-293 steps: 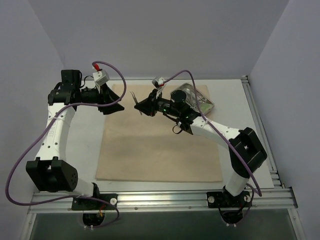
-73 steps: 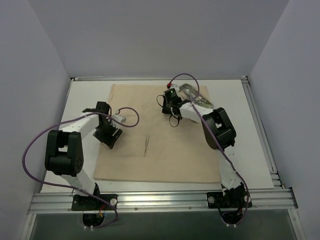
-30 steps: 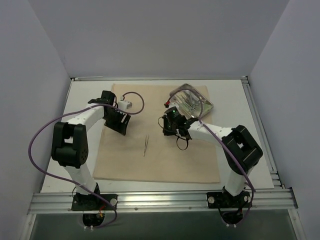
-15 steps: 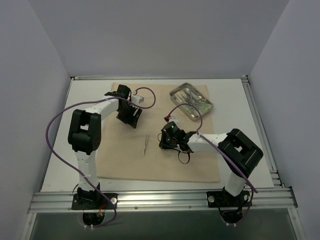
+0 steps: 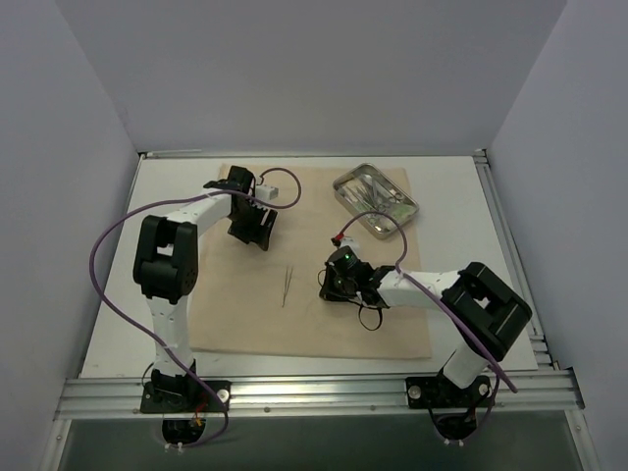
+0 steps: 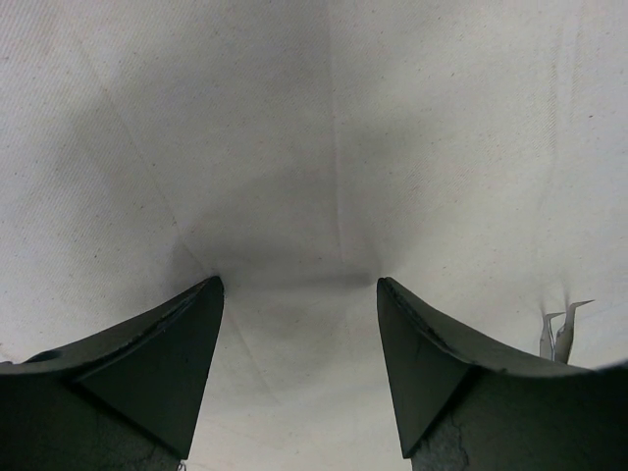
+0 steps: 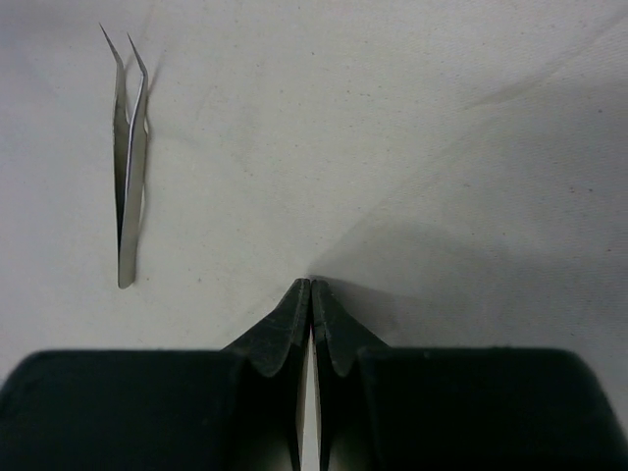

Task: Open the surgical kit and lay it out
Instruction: Adjust the surgical kit at the center of the board, then pick up the medical item from the container.

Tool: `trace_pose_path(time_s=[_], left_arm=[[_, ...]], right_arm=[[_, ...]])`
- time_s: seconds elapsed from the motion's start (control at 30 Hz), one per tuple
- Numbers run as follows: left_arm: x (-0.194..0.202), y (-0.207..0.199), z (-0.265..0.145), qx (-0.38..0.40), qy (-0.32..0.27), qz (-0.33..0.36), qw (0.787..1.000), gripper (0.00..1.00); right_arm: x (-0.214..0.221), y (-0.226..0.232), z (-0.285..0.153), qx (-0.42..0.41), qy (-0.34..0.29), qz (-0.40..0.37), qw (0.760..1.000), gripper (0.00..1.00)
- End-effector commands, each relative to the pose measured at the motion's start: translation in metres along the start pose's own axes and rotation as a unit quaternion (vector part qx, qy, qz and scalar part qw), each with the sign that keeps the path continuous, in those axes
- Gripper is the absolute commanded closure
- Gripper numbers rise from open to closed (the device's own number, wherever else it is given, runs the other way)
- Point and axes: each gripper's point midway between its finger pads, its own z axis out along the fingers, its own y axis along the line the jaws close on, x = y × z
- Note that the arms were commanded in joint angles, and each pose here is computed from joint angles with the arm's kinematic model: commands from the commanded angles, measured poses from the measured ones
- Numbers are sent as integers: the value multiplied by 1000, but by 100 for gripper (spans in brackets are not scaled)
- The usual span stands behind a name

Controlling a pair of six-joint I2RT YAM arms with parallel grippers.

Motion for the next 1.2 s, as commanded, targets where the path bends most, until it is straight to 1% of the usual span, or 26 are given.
trace_pose_path(time_s=[0.0, 0.1, 0.17, 0.2, 0.27, 0.3, 0.33, 0.4, 0.47, 0.5, 0.53, 0.6, 0.63, 0.67, 0.7, 0.73, 0.77, 0.8, 0.83, 0.87, 0.9, 0.93, 0.97, 1.0, 1.07, 1.17], left_arm=[[-4, 0, 16, 17, -14, -4, 1000, 26], [-12, -16, -1, 53, -42, 7, 998, 26], [-21, -28, -19, 73, -71, 18, 995, 23], [-27, -31, -26, 76, -85, 22, 993, 23], [-40, -36, -45, 83, -110, 26, 990, 21], [-43, -38, -50, 85, -117, 26, 989, 20], [-48, -39, -56, 85, -125, 26, 988, 19], [-53, -41, -64, 86, -131, 16, 987, 19], [-57, -41, -71, 84, -136, 11, 987, 19], [-58, -39, -74, 81, -136, 8, 987, 19], [-64, -35, -82, 71, -145, 5, 987, 19], [-66, -23, -91, 53, -152, -3, 987, 19], [-69, -15, -99, 37, -160, -5, 986, 19], [-67, -8, -103, 27, -160, -9, 987, 19], [-67, -1, -107, 16, -162, -13, 987, 19], [-65, 15, -113, 0, -166, -23, 986, 19], [-61, 22, -115, -7, -162, -29, 986, 18], [-58, 30, -117, -14, -160, -34, 986, 19], [-53, 44, -120, -24, -157, -45, 986, 19], [-48, 51, -122, -29, -153, -52, 986, 19], [-45, 57, -123, -34, -151, -58, 986, 19], [-42, 63, -124, -39, -151, -63, 986, 18], [-37, 75, -124, -51, -149, -73, 985, 18], [-34, 80, -123, -57, -147, -77, 984, 18], [-30, 90, -121, -73, -142, -84, 984, 18], [-28, 94, -116, -76, -133, -83, 985, 18]], right_arm=[[5, -14, -12, 39, 33, -32, 998, 100], [-19, 3, -25, 26, 9, -41, 999, 100], [-35, 8, -39, 26, -6, -45, 999, 100], [-57, 14, -46, 20, -28, -50, 998, 100], [-76, 14, -62, 23, -38, -57, 997, 99], [-91, 9, -69, 27, -49, -53, 997, 96], [-109, 13, -81, 24, -63, -66, 996, 94], [-137, -3, -95, 41, -84, -63, 994, 89], [-164, -13, -109, 55, -96, -82, 990, 86], [-176, -19, -113, 60, -101, -87, 989, 82], [-198, -31, -117, 66, -105, -82, 989, 80], [-221, -48, -121, 79, -107, -103, 986, 77], [-228, -69, -112, 99, -89, -100, 986, 76], [-255, -70, -120, 108, -110, -119, 981, 76], [-265, -76, -118, 117, -111, -122, 979, 76], [-271, -90, -104, 128, -98, -123, 979, 76], [-296, -99, -111, 139, -120, -125, 975, 76], [-305, -107, -107, 146, -124, -122, 974, 76], [-309, -122, -90, 153, -113, -116, 975, 76], [-328, -129, -94, 152, -128, -112, 974, 76], [-327, -142, -73, 157, -110, -108, 976, 77], [-331, -146, -67, 157, -106, -108, 976, 77], [-336, -148, -62, 154, -107, -112, 976, 77], [-342, -150, -48, 150, -106, -114, 976, 76], [-348, -149, -35, 138, -107, -116, 978, 76], [-356, -150, -14, 129, -112, -115, 979, 76]])
